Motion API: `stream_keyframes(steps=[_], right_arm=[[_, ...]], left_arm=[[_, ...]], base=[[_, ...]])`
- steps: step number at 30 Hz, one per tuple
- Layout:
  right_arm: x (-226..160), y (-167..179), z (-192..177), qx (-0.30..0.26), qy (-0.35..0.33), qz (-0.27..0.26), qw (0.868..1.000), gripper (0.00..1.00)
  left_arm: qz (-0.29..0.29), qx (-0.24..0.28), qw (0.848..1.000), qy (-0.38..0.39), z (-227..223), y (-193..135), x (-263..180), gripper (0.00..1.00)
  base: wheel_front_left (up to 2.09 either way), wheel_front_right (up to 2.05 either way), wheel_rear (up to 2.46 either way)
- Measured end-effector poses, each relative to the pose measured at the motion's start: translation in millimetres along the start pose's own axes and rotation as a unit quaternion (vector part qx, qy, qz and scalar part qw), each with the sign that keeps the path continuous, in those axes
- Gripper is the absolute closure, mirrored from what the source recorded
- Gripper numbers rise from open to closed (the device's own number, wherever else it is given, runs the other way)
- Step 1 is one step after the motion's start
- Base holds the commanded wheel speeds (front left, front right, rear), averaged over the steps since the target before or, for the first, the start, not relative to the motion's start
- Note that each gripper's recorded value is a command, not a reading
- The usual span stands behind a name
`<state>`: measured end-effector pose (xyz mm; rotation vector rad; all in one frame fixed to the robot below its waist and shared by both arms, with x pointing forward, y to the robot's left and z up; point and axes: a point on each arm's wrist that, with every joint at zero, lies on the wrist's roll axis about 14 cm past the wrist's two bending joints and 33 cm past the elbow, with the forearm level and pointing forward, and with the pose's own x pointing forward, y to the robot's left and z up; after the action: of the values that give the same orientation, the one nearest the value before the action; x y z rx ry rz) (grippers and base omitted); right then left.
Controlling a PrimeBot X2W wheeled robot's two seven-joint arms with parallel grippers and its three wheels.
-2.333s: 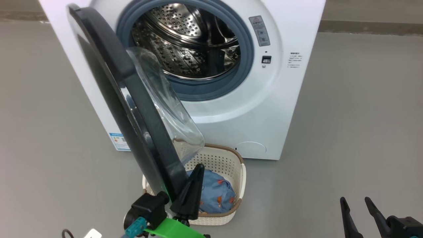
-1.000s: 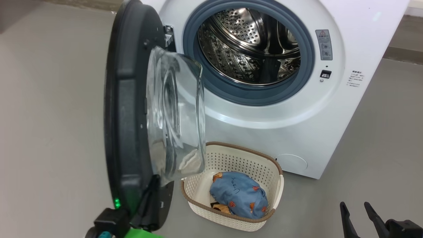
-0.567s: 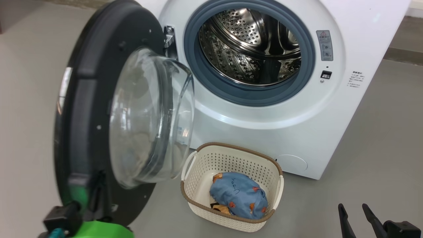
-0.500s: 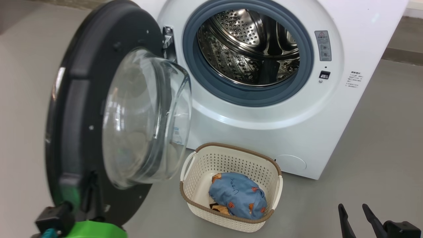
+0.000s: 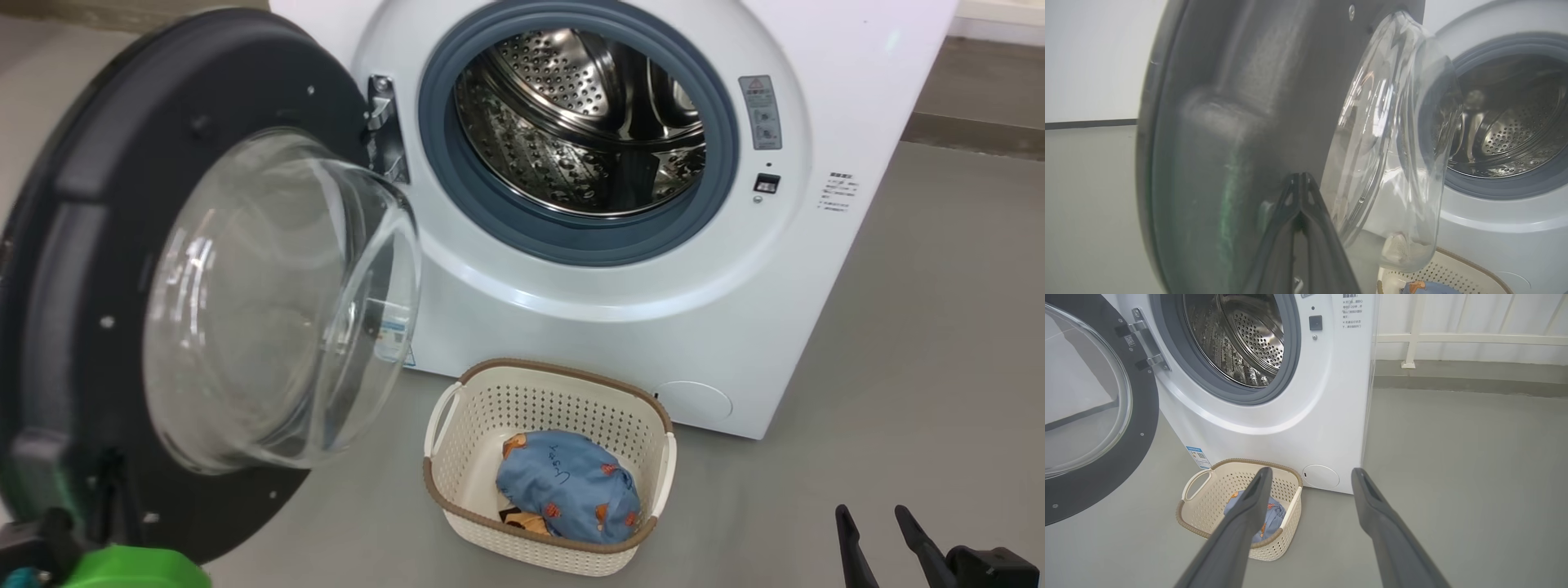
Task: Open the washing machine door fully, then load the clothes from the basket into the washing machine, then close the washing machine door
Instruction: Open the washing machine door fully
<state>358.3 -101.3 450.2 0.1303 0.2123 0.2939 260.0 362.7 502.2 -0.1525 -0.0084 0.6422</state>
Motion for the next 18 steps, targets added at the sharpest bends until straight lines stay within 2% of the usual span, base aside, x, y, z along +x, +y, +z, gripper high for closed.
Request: stream_keyframes(steps=[6, 18], right_arm=[[-5.0, -4.7, 1.3, 0.002, -0.004, -0.009, 1.000, 0.00], [-11.1, -12.2, 2.4, 0.005, -0.006, -0.022, 1.000, 0.00]], left_arm=[[0.025, 0.008, 1.000, 0.007, 0.2, 21.1, 13.7, 1.00], [0.048, 0.030, 0.998, 0.014, 4.4, 43.3, 38.0, 1.00]], base=[[0.00, 0.00, 0.00], [0.00, 0.00, 0.00]])
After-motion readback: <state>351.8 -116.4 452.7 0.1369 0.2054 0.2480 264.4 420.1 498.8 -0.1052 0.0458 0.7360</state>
